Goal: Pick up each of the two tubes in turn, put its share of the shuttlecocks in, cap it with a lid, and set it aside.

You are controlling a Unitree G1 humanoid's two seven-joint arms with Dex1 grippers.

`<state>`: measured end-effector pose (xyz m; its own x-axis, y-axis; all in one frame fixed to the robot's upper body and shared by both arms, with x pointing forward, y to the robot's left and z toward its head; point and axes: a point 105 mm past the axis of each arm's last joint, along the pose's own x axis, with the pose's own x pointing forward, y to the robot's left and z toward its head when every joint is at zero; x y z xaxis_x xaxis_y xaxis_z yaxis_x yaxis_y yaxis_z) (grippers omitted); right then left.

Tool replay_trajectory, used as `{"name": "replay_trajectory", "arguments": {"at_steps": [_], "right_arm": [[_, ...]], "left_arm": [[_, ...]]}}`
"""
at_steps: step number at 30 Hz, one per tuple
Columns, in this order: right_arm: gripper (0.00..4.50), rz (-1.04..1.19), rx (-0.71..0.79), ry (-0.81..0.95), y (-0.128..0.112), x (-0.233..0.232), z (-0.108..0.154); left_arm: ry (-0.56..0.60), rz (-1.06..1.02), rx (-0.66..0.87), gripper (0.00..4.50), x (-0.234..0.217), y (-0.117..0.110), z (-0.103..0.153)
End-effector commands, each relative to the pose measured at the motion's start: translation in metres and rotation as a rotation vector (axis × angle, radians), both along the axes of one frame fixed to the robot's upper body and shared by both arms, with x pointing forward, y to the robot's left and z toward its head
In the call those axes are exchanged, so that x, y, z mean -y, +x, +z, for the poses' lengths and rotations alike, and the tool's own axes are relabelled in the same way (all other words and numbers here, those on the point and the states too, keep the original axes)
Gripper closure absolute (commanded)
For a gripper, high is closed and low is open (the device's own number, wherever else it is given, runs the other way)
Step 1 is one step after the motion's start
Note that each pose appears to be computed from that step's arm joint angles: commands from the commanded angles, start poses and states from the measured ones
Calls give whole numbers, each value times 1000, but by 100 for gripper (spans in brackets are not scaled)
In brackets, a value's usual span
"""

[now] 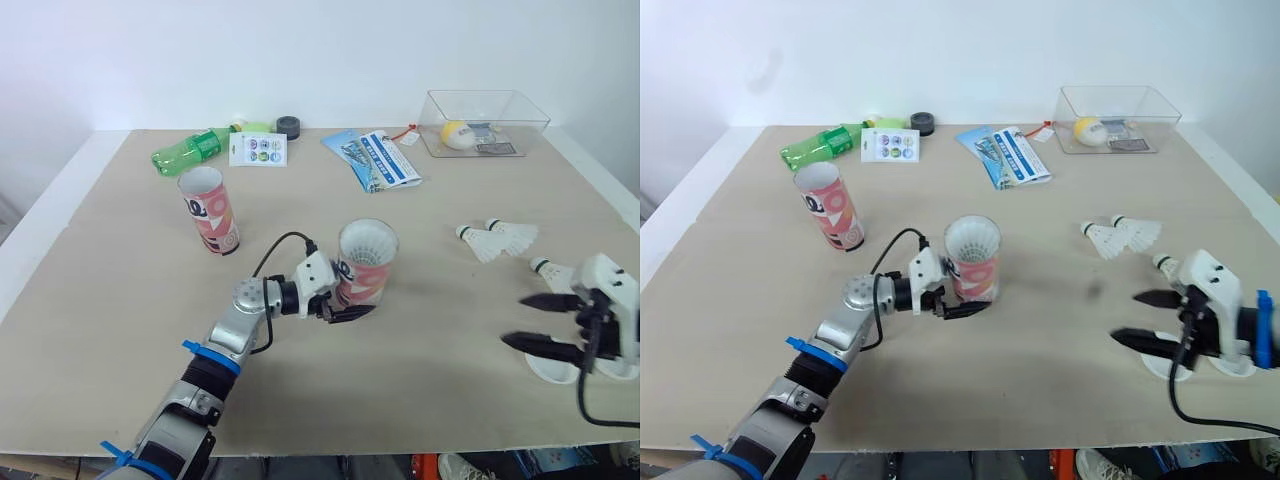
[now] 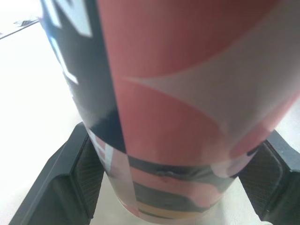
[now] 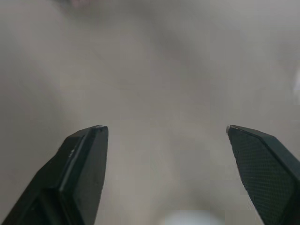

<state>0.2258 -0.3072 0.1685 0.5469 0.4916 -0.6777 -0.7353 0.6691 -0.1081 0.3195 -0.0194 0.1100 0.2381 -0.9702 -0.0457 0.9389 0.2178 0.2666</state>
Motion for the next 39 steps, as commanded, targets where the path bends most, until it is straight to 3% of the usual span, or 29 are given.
{"name": "replay_trajectory", "arguments": {"at_steps": [1, 9, 21, 23, 30, 36, 39], "right_arm": [[3, 10, -46, -100, -10, 10, 7], [3, 38, -187, -212, -28, 17, -13], [3, 101, -163, -277, -20, 12, -40], [3, 103, -166, -293, -20, 14, -41], [3, 106, -157, -320, -19, 19, -43], [3, 109, -149, -332, -18, 22, -45], [73, 116, -140, -337, -17, 22, -46]], "left_arm": [[-6, 10, 54, 82, 6, -1, 4], [-12, 14, 54, 82, 15, -2, 3], [-91, -38, -55, 82, 20, -11, 4], [-79, -12, -118, 82, 18, -7, -4], [40, 37, -107, 82, 7, 2, -31], [60, 30, -99, 82, 5, 1, -36], [79, 19, -79, 82, 6, -1, -38]]}}
